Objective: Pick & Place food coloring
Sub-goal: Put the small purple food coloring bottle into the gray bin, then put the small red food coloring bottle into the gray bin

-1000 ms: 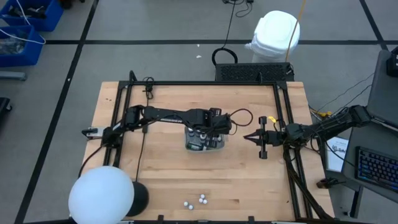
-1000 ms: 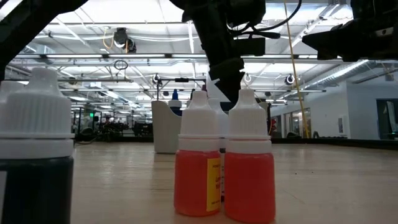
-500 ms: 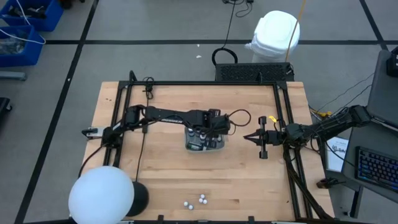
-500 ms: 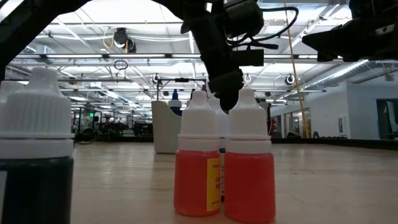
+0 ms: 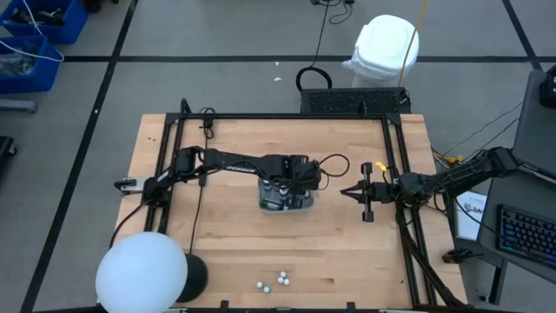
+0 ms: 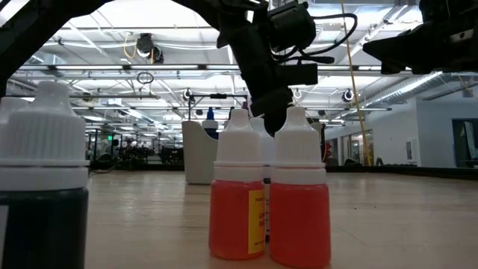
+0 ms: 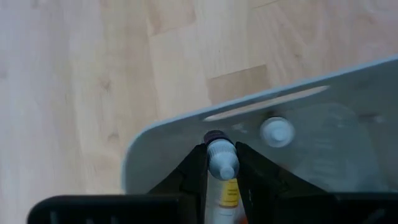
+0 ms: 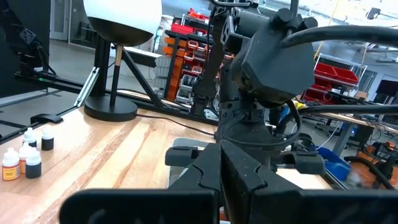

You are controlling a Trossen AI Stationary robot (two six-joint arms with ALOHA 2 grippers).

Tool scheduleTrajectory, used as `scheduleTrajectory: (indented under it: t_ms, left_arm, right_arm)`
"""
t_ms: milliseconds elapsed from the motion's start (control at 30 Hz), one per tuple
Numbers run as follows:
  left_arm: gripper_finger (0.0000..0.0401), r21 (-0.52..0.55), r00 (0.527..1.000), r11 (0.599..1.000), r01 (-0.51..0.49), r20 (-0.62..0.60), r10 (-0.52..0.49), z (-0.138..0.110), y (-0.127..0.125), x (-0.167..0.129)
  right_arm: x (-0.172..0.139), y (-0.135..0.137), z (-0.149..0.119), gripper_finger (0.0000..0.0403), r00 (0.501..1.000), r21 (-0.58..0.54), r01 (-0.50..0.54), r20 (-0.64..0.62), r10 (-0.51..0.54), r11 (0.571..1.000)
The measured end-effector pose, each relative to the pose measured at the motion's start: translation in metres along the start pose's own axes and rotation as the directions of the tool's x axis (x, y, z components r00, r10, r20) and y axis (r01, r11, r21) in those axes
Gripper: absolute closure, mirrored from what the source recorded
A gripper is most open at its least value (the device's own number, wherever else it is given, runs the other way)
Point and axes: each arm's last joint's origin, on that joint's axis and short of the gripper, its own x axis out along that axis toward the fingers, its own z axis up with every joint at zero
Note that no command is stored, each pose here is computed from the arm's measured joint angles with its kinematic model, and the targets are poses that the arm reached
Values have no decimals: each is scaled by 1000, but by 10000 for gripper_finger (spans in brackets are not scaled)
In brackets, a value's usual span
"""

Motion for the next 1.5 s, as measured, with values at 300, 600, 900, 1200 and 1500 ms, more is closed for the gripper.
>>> scheduleTrajectory:
  t_ms: [300,600,900,1200,1500]
  left_arm:
    - [329,-2,999,999,48,9,-48,-2,0,8]
    - [329,2,999,999,48,-1,-48,-5,0,21]
    - [322,-10,999,999,40,-3,-40,-5,2,21]
    - [272,-11,1000,1000,5,-5,-5,-5,3,21]
    - [268,11,998,999,-53,34,53,6,-2,-6]
  right_arm:
    - [0,0,0,403,1000,0,0,0,0,1000]
    - [0,0,0,403,1000,0,0,0,0,1000]
    - [0,0,0,403,1000,0,0,1,0,1000]
    - [0,0,0,403,1000,-1,0,0,0,1000]
    - [0,0,0,403,1000,-9,0,1,0,1000]
